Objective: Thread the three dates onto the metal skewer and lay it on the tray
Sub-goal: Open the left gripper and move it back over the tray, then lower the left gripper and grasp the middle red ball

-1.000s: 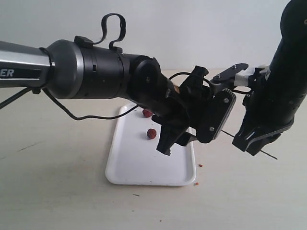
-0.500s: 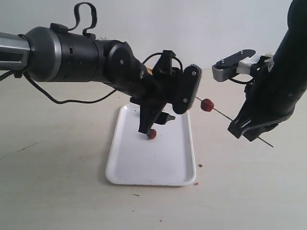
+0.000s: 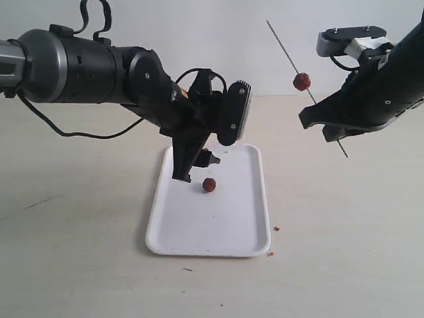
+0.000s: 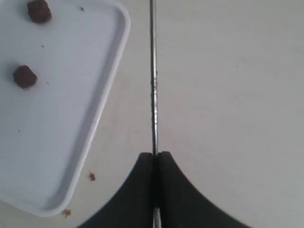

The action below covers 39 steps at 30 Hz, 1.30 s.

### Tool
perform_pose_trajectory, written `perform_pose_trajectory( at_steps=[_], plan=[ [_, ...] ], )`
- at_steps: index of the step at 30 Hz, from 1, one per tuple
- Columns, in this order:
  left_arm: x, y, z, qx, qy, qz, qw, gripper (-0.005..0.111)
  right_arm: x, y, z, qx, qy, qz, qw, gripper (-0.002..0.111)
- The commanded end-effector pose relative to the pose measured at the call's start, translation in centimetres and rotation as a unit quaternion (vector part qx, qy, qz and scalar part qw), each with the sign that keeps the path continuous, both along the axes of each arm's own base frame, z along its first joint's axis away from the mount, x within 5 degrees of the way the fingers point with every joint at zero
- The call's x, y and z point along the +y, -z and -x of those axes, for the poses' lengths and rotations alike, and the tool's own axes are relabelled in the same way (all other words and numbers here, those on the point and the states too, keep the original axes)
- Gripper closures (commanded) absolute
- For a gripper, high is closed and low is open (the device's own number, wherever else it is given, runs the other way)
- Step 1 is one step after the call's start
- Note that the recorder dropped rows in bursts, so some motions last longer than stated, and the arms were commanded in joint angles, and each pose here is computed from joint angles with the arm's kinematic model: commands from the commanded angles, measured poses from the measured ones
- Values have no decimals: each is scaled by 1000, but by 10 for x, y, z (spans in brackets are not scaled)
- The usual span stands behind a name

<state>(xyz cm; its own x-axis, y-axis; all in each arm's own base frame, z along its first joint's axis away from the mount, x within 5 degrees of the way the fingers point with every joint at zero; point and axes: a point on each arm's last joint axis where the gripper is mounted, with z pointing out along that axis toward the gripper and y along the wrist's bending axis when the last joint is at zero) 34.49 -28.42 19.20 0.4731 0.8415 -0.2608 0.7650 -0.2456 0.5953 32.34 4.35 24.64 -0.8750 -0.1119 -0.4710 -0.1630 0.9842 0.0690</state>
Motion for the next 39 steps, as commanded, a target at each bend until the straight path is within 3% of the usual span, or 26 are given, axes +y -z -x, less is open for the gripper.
perform_pose_trajectory(
  at_steps=[1, 4, 7, 11, 17, 23, 29, 32, 39],
  plan=[
    [6, 3, 1, -12, 47, -65, 997, 39, -4, -3, -2, -30, -33, 36, 998, 108],
    [12, 7, 5, -13, 95, -128, 987, 39, -7, 0, 0, -20, -48, 58, 997, 108],
    [14, 10, 5, -10, 102, -141, 985, 39, -7, 4, -1, -43, -58, 65, 995, 108],
    [13, 23, 3, -9, 119, -156, 980, 39, -22, 3, -10, -99, -6, 49, 994, 108],
    [12, 56, -5, -27, 145, -196, 969, 39, -32, 5, -9, -95, 15, 39, 995, 108],
    [7, 55, -11, -65, 141, -178, 972, 40, -31, 5, -9, -97, 2, 40, 994, 108],
    [7, 63, -11, -53, 142, -182, 972, 40, -30, 5, -9, -96, -2, 39, 995, 108],
    [2, 57, -16, -15, 87, -154, 984, 40, -30, 5, -9, -96, -3, 39, 995, 108],
    [-16, 59, -20, 38, 97, -172, 980, 40, -30, 5, -9, -97, -10, 44, 994, 108]
  ],
)
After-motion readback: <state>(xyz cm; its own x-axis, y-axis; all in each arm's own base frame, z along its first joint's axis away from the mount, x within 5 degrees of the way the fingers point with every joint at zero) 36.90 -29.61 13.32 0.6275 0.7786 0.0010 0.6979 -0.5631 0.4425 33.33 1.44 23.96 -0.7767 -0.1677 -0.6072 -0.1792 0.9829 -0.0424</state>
